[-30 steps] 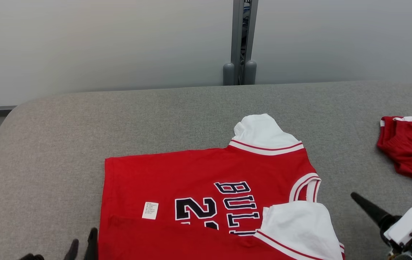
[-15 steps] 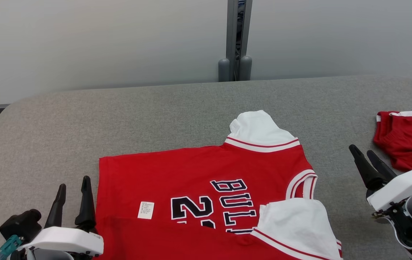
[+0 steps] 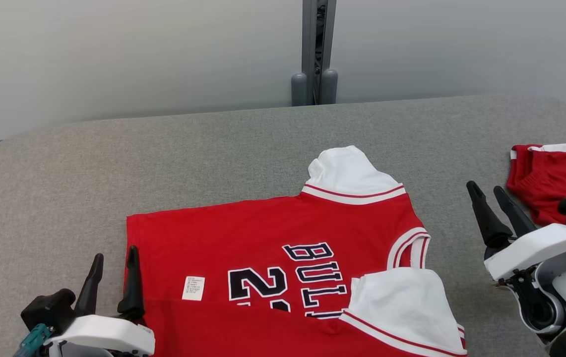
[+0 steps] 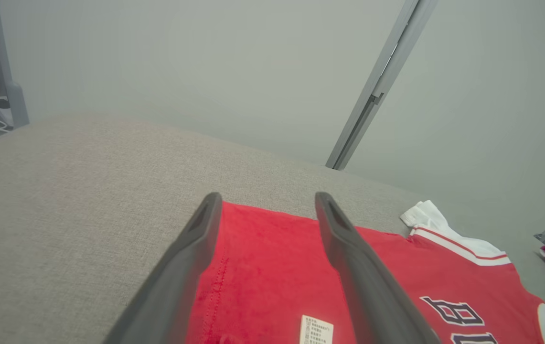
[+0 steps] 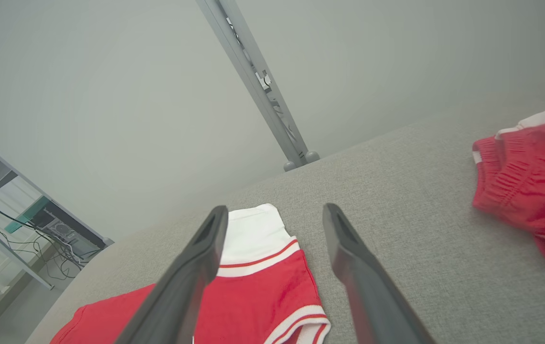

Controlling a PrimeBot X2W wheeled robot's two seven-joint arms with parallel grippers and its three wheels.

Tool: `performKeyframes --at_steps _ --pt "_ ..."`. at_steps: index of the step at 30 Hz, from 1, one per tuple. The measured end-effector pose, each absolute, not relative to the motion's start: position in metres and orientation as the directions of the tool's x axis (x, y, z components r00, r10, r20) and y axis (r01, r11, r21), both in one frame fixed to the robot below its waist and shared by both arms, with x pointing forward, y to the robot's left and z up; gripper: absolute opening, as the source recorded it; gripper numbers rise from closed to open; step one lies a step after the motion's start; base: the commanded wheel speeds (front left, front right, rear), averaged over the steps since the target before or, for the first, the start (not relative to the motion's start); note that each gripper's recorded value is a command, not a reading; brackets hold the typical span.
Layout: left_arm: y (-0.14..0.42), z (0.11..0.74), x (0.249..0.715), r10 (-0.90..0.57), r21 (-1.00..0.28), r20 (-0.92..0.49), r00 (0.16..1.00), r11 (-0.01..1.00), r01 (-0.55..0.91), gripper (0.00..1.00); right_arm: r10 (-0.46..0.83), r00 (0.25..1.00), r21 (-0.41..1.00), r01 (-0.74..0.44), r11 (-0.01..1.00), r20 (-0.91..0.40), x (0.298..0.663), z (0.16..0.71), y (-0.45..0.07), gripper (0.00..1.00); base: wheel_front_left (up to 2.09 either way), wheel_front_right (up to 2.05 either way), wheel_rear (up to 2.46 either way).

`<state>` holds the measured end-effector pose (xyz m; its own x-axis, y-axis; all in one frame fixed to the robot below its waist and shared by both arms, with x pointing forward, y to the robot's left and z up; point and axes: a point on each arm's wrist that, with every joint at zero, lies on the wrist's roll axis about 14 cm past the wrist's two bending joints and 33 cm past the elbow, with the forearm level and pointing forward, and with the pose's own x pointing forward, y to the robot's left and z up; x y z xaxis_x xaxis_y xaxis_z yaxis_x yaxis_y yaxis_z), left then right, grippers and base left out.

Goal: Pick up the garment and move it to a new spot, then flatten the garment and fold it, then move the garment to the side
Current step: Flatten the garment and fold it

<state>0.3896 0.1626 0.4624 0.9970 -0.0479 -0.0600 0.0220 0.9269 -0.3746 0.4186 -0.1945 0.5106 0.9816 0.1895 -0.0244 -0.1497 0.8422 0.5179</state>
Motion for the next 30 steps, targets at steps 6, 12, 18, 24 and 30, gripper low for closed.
performKeyframes --at_steps 6,12,18,24,30 --pt "0.166 0.459 0.391 -0.043 -0.368 -0.065 0.997 0.930 0.016 1.00 0.183 0.983 0.513 -0.146 0.846 -0.021 0.418 0.508 -0.194 1.00 0.00 0.00 0.00" --pt "0.164 0.451 0.396 -0.047 -0.368 -0.086 0.995 0.930 0.012 1.00 0.188 0.982 0.507 -0.146 0.850 -0.032 0.425 0.504 -0.192 1.00 0.00 0.00 0.00" --pt "0.158 0.427 0.411 -0.089 -0.349 -0.161 0.983 0.937 0.027 1.00 0.228 0.969 0.480 -0.157 0.863 -0.093 0.446 0.495 -0.184 1.00 0.00 0.00 0.00" --pt "0.164 0.419 0.441 -0.105 -0.317 -0.212 0.972 0.948 0.034 1.00 0.268 0.954 0.480 -0.172 0.860 -0.138 0.474 0.490 -0.172 1.00 0.00 0.00 0.00" --pt "0.168 0.403 0.476 -0.130 -0.290 -0.311 0.941 0.956 0.036 1.00 0.298 0.935 0.480 -0.176 0.860 -0.192 0.508 0.478 -0.160 1.00 0.00 0.00 0.00"
